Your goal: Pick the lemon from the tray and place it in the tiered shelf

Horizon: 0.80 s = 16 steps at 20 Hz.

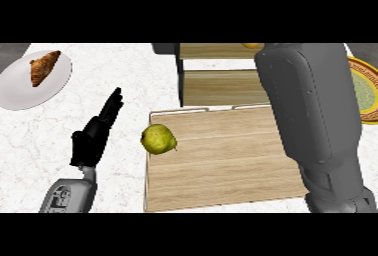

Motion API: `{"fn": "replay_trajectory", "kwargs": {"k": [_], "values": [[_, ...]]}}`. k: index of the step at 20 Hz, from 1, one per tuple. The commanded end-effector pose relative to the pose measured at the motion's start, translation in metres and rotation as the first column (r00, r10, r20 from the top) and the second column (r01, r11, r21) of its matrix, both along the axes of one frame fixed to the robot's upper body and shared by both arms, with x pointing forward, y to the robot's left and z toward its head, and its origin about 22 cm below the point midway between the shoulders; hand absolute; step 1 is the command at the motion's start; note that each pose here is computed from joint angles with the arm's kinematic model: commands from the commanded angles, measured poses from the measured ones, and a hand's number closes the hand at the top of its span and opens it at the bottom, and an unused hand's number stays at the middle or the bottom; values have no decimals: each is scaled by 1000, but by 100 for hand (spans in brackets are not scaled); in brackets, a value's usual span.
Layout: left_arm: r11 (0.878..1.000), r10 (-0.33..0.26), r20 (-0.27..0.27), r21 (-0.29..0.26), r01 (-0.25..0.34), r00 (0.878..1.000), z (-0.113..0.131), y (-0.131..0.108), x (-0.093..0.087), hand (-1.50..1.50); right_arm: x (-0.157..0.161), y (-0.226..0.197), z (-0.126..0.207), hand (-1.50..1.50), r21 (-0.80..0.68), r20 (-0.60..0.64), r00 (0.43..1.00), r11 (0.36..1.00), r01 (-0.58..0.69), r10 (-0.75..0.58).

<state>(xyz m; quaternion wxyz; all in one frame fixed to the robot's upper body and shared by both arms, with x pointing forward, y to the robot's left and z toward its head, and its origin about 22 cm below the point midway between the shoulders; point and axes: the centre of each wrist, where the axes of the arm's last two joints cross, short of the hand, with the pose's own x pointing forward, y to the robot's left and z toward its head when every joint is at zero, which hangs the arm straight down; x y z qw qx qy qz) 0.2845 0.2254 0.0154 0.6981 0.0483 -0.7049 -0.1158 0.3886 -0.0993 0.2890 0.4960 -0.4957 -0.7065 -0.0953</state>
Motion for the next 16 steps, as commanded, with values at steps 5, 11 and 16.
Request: {"fn": "replay_trajectory", "kwargs": {"k": [5,11,16], "values": [[1000,-10,0,1,10,1000,-6,4,-2,0,-31,-33,78,-150,263,248,966,965,9,-77],[1000,23,-26,0,-23,999,-8,12,-13,0,-76,-92,82,-150,337,189,964,934,116,-188],[999,46,-18,1,-46,999,-12,27,-21,0,-107,-124,72,-150,364,-17,980,912,189,-196]]}}
